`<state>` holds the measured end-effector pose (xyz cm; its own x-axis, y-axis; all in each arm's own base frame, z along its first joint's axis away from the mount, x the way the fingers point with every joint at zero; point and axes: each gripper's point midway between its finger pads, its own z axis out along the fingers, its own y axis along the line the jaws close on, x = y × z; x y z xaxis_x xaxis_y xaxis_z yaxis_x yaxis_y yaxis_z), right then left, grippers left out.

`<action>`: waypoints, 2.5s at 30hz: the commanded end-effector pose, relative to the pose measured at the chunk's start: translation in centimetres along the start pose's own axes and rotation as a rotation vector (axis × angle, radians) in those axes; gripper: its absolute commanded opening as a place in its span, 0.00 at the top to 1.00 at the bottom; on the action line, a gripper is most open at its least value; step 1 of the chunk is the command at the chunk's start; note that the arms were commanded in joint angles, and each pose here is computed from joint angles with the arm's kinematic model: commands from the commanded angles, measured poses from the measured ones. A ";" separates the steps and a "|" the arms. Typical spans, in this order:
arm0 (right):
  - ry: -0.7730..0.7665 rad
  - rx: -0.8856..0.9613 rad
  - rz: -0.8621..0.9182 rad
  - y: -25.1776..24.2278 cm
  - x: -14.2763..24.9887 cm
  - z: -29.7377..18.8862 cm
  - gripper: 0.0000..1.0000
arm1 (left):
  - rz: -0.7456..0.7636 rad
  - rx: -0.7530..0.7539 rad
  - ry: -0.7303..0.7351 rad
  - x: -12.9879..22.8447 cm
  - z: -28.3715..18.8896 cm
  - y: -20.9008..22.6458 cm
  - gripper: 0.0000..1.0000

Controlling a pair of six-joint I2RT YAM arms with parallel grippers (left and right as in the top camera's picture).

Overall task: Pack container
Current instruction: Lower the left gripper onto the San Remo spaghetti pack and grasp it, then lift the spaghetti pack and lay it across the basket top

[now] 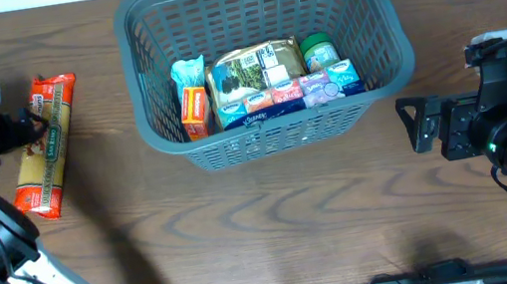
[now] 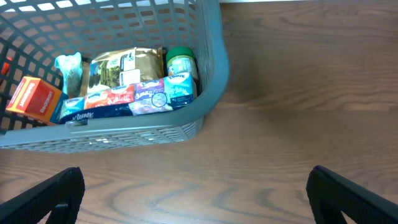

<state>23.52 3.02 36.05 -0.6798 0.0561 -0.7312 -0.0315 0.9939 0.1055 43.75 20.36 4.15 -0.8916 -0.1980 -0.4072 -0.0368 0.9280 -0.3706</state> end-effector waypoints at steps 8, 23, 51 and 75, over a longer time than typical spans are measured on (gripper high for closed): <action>0.003 0.004 0.016 -0.2 0.0 0.0 0.01 | 0.057 -0.014 0.103 1.5 4.3 -0.9 0.01; 0.003 0.004 0.016 -0.2 0.0 0.0 0.01 | 0.146 -0.184 0.258 3.3 7.2 -0.9 0.01; 0.002 0.003 0.016 -0.1 0.0 0.0 0.01 | 0.005 -0.228 0.186 0.7 5.9 -1.2 0.94; 0.002 0.003 0.016 -0.2 0.0 0.0 0.01 | -0.003 0.860 -0.505 -12.2 -30.6 -24.2 0.94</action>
<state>23.52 3.02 36.05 -0.6801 0.0560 -0.7310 -0.0315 0.9939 0.1055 45.35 17.20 38.02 -0.4017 -0.5180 -0.7552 0.2881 0.7113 -0.6411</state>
